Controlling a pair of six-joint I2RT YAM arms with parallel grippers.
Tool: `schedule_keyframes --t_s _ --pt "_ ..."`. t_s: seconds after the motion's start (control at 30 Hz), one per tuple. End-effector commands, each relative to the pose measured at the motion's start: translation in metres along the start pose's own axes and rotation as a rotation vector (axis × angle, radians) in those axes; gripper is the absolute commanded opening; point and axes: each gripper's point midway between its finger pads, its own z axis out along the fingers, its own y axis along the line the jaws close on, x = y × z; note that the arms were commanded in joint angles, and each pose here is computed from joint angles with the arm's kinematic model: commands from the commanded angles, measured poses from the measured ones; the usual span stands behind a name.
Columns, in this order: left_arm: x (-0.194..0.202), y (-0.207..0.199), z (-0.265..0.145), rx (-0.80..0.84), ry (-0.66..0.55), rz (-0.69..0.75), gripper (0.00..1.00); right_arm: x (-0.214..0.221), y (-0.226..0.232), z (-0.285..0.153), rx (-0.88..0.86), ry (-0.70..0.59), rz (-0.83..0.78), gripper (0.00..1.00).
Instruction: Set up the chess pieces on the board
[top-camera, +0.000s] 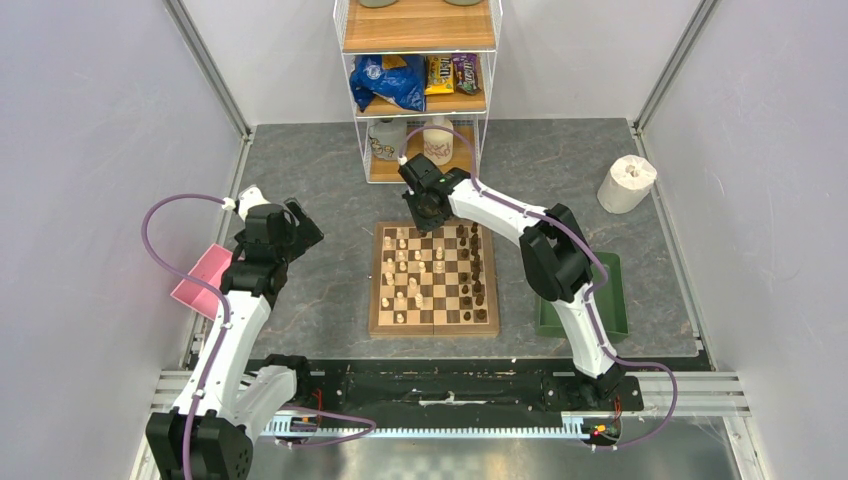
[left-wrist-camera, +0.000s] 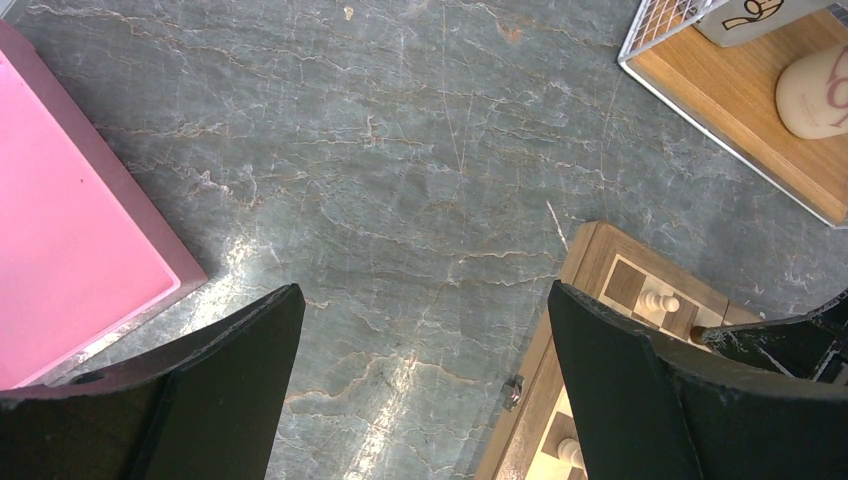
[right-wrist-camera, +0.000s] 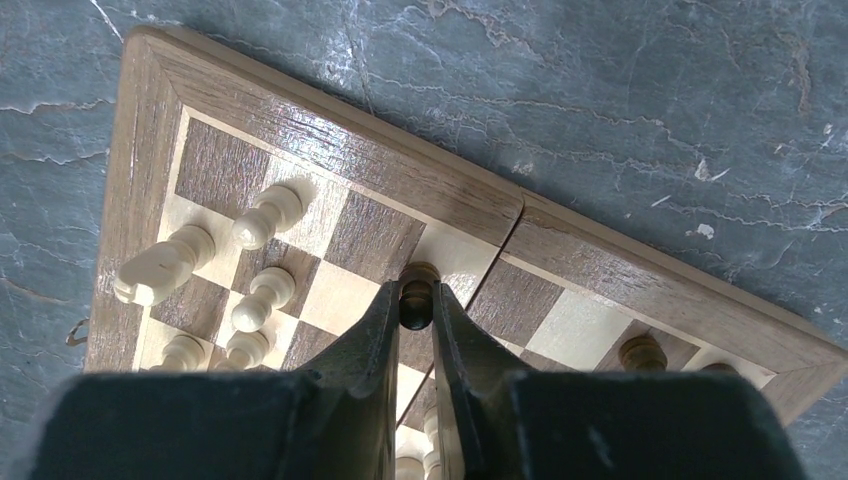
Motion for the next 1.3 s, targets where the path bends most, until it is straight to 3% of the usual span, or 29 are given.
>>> schedule_keyframes --t_s 0.0,0.23,0.47,1.27 --pt "-0.013 0.0 -0.001 -0.008 -0.042 0.012 1.0 -0.021 0.001 -0.034 -0.015 -0.084 -0.005 0.17" --pt "-0.014 -0.001 -0.003 -0.002 -0.046 0.006 1.0 -0.005 -0.012 -0.084 -0.014 -0.14 0.026 0.17" --pt "-0.012 -0.004 -0.002 0.016 -0.04 -0.005 1.0 0.031 -0.025 -0.104 -0.002 -0.139 0.069 0.17" --pt "-0.012 -0.006 -0.004 0.028 -0.037 -0.009 1.0 0.082 -0.042 -0.074 0.072 0.003 0.071 0.18"
